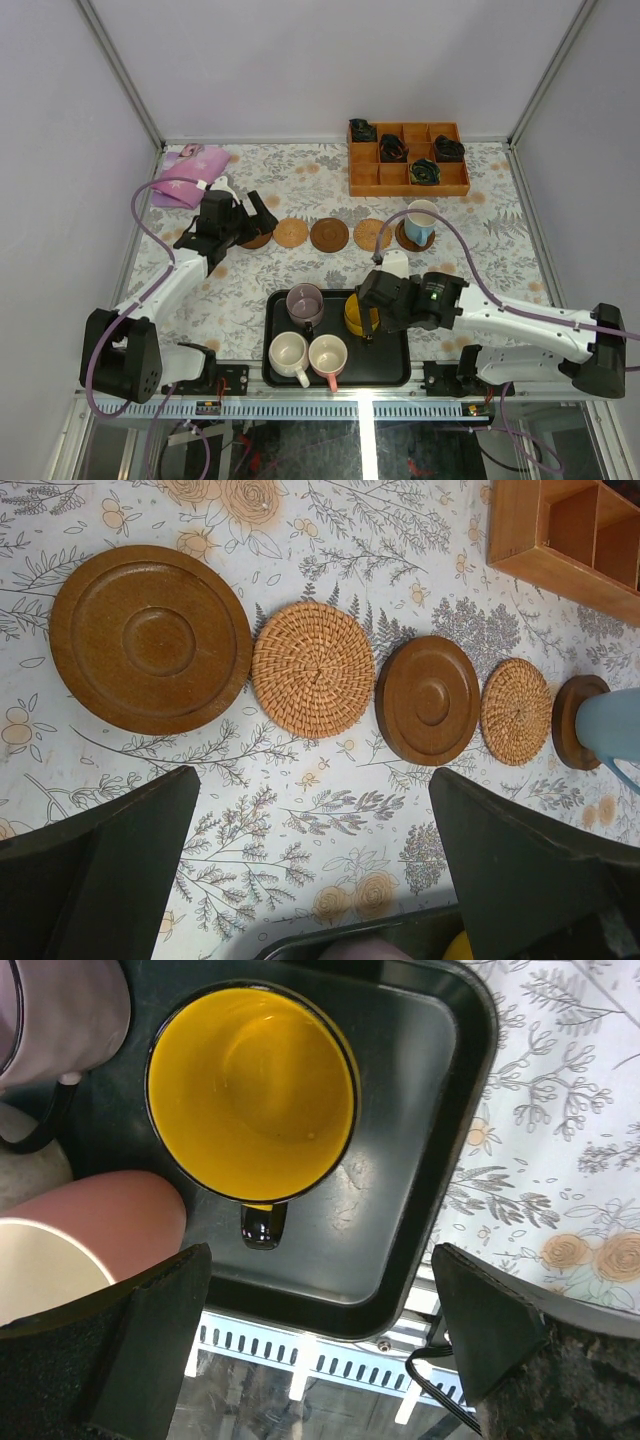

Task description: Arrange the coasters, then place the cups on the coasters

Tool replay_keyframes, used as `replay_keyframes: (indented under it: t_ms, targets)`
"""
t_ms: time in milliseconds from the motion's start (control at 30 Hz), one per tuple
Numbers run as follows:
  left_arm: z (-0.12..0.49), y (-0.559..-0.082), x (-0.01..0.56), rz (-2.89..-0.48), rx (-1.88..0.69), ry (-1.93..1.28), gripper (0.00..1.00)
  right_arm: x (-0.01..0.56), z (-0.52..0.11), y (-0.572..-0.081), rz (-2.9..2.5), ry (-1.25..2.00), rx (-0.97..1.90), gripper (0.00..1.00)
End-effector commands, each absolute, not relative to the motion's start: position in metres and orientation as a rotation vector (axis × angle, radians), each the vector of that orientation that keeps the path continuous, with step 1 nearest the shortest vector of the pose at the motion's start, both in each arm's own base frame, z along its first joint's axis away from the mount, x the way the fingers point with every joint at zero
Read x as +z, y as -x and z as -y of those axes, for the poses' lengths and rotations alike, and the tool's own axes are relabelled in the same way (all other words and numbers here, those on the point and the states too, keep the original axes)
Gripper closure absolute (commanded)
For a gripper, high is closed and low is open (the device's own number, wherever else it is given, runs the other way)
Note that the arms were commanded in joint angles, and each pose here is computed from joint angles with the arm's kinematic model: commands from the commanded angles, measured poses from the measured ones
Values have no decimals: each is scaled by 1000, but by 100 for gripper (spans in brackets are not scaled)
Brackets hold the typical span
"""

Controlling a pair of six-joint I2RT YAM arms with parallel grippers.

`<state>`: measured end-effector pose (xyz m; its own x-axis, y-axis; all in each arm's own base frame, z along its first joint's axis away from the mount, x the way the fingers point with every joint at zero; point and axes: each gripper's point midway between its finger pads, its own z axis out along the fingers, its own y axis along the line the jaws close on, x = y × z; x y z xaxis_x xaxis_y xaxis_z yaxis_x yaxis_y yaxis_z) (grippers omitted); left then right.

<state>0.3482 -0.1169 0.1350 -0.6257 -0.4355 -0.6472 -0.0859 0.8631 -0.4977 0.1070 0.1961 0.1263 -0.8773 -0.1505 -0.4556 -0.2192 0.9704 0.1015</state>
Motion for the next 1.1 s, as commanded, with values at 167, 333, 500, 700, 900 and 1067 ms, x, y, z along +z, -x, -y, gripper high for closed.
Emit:
replay_keyframes:
  t_ms: [167,333,500,700,900,1067]
  targets:
    - [116,-353,142,-2175,-531,350,0,108,-224,-89,-2735,395,319,0]
    - [118,-353,136,-2187,-541,358,0,94,-229,-80,-2786,386,349,1]
    - [120,-354,134,-2198,-548,355,0,80,-226,-84,-2804,391,258,7]
    - [117,-355,135,-2195,-534,357,0,73,-227,-91,-2787,433,198,17]
    - [115,-354,133,-2198,-517,364,0,64,-224,-91,-2801,469,134,38]
    - [115,-354,130,-2205,-516,364,0,57,-222,-92,-2804,464,114,50]
